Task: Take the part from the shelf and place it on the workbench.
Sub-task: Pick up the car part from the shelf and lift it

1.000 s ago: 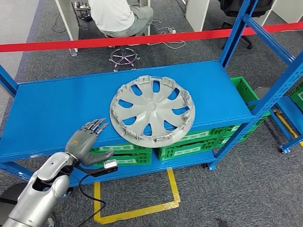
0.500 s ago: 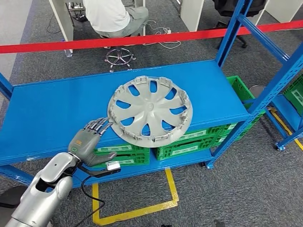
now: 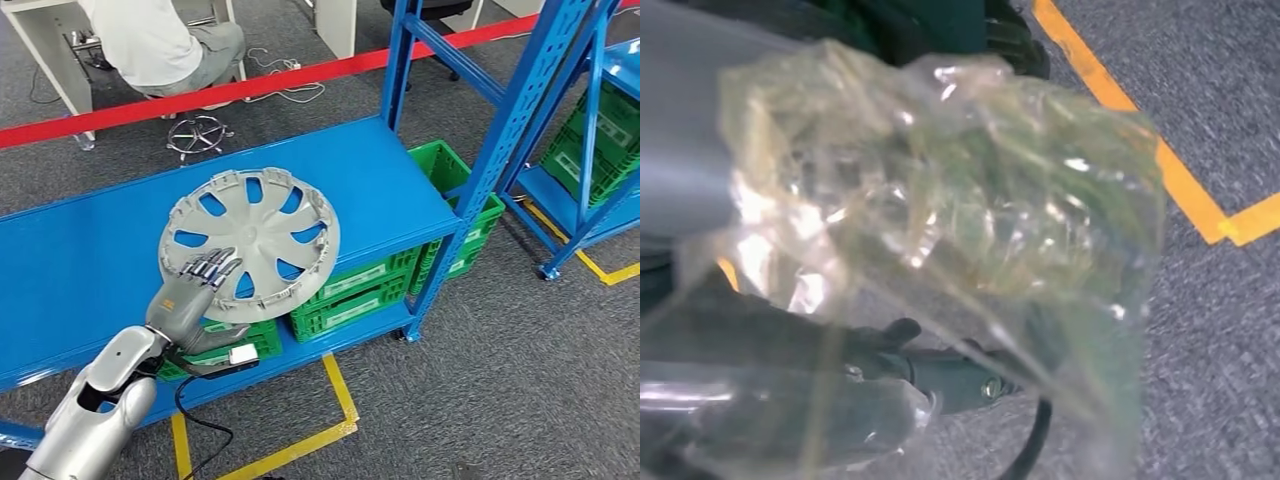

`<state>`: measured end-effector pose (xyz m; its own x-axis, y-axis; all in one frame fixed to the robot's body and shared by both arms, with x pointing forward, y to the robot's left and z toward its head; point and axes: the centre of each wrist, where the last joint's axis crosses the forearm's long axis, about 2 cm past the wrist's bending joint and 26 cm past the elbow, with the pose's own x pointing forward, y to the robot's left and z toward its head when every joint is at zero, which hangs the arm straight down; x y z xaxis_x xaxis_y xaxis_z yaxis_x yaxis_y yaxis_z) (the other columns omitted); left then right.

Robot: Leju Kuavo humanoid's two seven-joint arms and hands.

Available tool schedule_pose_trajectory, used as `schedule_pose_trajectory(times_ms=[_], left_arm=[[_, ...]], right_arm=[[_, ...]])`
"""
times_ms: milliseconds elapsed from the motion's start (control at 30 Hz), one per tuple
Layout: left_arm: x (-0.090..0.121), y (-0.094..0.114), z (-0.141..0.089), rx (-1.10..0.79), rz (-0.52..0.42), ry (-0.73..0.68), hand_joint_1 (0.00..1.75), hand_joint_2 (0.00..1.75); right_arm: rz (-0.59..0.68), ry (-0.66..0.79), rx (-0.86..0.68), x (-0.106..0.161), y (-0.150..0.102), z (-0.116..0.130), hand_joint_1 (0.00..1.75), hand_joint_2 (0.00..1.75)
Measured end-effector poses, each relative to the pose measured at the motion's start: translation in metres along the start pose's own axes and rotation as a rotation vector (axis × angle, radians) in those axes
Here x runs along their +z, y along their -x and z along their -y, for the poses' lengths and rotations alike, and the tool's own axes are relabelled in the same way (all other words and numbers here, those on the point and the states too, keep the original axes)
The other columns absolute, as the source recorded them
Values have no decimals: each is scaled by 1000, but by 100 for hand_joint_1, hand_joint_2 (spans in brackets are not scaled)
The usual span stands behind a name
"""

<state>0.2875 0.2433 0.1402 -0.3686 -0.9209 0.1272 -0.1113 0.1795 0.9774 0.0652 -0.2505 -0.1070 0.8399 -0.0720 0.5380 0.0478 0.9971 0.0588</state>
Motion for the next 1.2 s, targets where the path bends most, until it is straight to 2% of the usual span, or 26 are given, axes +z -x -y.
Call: schedule_pose_trajectory(times_ms=[567, 700, 933, 1200], left_arm=[[-2, -4, 2, 0, -6, 5, 0, 0], [-2, -7, 3, 5, -12, 5, 0, 175], [0, -16, 7, 17, -45, 7, 0, 175], [15, -43, 19, 56, -85, 44, 0, 175]], right_arm=[[0, 0, 0, 1, 1, -1, 0, 0], [4, -2, -2, 0, -1, -2, 0, 0], [1, 3, -6, 0, 1, -3, 0, 0], [-6, 22, -14, 1, 3, -2, 0, 0]])
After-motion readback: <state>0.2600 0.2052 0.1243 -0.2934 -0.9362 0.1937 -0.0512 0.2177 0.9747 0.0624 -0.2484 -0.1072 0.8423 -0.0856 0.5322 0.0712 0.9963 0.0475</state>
